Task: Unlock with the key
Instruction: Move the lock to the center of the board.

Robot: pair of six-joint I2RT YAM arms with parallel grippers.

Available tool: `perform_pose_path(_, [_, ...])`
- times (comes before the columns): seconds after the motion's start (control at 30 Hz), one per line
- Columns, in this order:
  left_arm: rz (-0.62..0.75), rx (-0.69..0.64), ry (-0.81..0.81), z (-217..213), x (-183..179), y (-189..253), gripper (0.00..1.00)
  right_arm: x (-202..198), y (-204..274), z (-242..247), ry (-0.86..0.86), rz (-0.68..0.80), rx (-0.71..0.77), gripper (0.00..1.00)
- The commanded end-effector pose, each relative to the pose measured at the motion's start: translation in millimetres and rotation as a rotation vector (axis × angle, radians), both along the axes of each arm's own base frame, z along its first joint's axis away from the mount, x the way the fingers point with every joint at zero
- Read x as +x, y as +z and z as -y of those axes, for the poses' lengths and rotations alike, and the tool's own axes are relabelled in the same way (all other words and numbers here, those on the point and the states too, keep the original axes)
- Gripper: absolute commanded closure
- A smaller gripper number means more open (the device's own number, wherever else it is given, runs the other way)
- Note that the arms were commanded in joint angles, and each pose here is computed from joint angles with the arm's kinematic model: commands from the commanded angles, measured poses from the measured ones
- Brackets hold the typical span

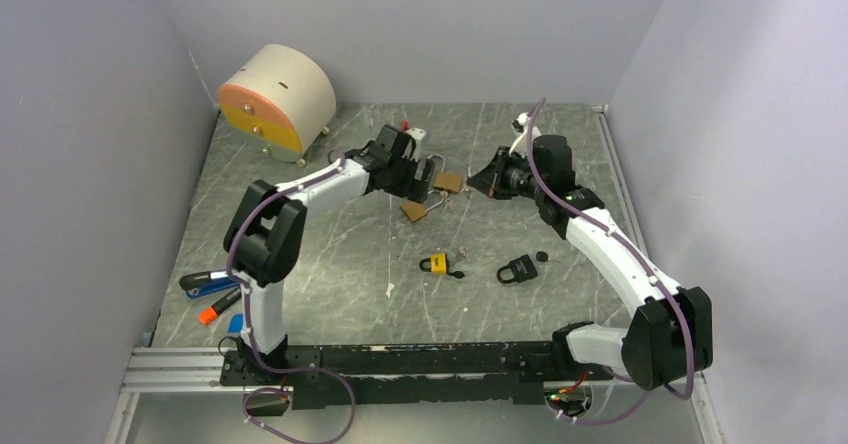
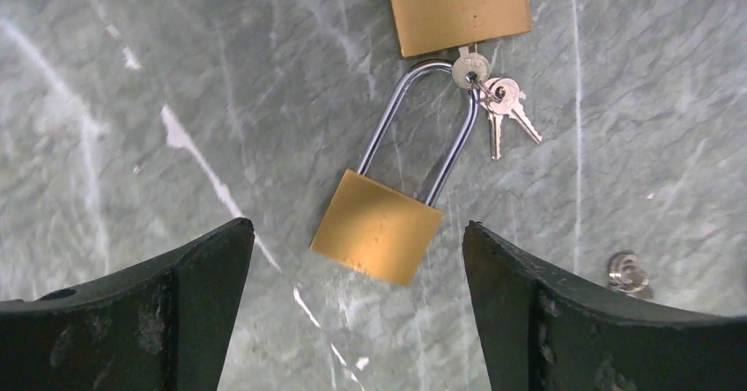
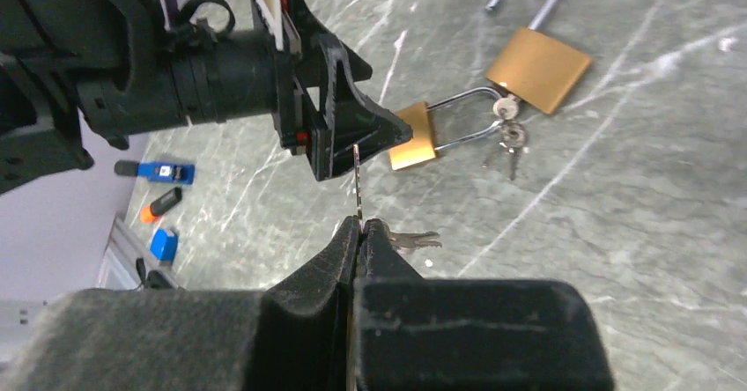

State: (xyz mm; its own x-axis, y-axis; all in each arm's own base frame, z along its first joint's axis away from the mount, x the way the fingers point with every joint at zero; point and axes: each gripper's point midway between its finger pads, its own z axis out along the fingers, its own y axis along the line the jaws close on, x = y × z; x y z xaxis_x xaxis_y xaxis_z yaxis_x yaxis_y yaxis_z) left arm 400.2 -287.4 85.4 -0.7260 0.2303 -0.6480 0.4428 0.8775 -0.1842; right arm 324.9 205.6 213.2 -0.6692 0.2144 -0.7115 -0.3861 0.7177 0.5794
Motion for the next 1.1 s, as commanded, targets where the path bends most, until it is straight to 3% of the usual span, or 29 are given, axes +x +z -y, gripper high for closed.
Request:
perform_pose_path(0.0, [0.08,0.078,-0.222,23.5,6.7,-4.4,0.08,4.6,0.5,23.5,-0.103,-0.002,-0.015,1.0])
perform_pose_path(0.2, [0.066,0.154,-0.352,31.3,2.4,-25.3,0.07,5.5,-2.2,33.7,-0.129,-0.014,-0.011,1.0])
perform_pose_path(0.5, [-0.058,0.195,-0.312,23.9,-8.6,-47.1,0.1,9.7,-2.4,35.3,-0.136,-0.02,0.003,1.0])
perform_pose_path(0.7, [-0.152,0.271,-0.176,2.5,-17.9,-62.8,0.26,10.8,-2.9,35.2,-0.136,-0.025,0.008,1.0])
perform_pose_path(0.9, [-0.149,0.244,-0.116,-2.8,-24.8,-65.7,0.47,9.5,-4.1,33.1,-0.127,-0.034,0.02,1.0])
perform_pose_path(1.07, [-0.166,0.244,0.011,-18.6,-35.4,-60.4,0.55,8.5,-1.1,32.9,-0.126,-0.025,0.028,1.0])
